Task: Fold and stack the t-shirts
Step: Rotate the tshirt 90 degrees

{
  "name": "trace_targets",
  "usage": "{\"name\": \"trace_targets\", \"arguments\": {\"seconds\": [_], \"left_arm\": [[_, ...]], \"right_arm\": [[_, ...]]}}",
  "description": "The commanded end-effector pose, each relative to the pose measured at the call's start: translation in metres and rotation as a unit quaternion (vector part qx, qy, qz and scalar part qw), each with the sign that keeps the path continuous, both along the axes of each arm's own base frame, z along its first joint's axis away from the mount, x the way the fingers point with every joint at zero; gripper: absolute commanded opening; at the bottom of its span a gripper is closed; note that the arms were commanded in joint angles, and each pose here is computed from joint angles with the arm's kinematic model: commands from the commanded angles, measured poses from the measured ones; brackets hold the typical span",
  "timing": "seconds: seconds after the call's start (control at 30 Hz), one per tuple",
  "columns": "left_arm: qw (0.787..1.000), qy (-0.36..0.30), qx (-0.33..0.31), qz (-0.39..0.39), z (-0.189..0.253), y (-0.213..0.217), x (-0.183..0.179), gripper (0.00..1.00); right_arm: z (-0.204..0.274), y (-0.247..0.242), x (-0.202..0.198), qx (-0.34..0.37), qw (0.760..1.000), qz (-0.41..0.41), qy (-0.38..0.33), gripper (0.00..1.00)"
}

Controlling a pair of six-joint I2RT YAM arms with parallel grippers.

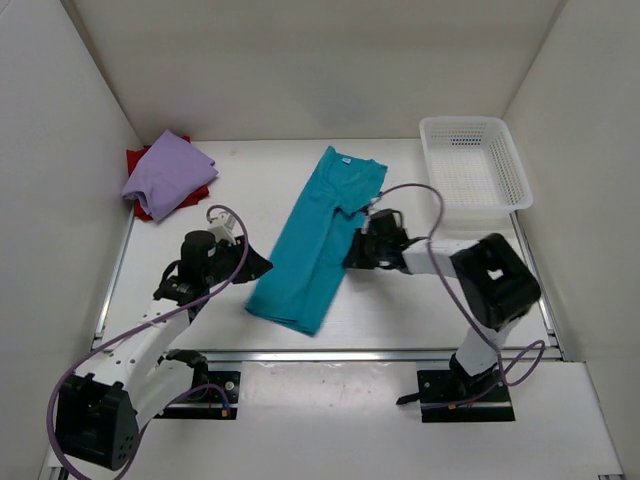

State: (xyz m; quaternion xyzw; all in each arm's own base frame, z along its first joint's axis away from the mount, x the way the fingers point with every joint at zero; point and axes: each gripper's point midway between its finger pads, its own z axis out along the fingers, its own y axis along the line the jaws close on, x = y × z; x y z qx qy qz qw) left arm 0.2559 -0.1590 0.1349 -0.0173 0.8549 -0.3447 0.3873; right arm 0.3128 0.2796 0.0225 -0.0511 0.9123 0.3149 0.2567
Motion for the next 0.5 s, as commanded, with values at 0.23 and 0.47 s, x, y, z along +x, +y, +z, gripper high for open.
{"name": "trace_targets", "arguments": {"seconds": [0.23,0.47], "left_arm": [[0.992,0.066,0.103,-0.041,-0.071,-0.008,-0.048,0.53],[0.987,0.106,0.048,-0.109,-0.096,-0.036,-0.088,0.58]], "right_arm": [[0.019,-0.096,-0.071,0.024,0.999,-0.033,0.002,0.40],[0.003,-0.100,-0.150,0.012,0.999,-0.029,0.040,0.43]]}}
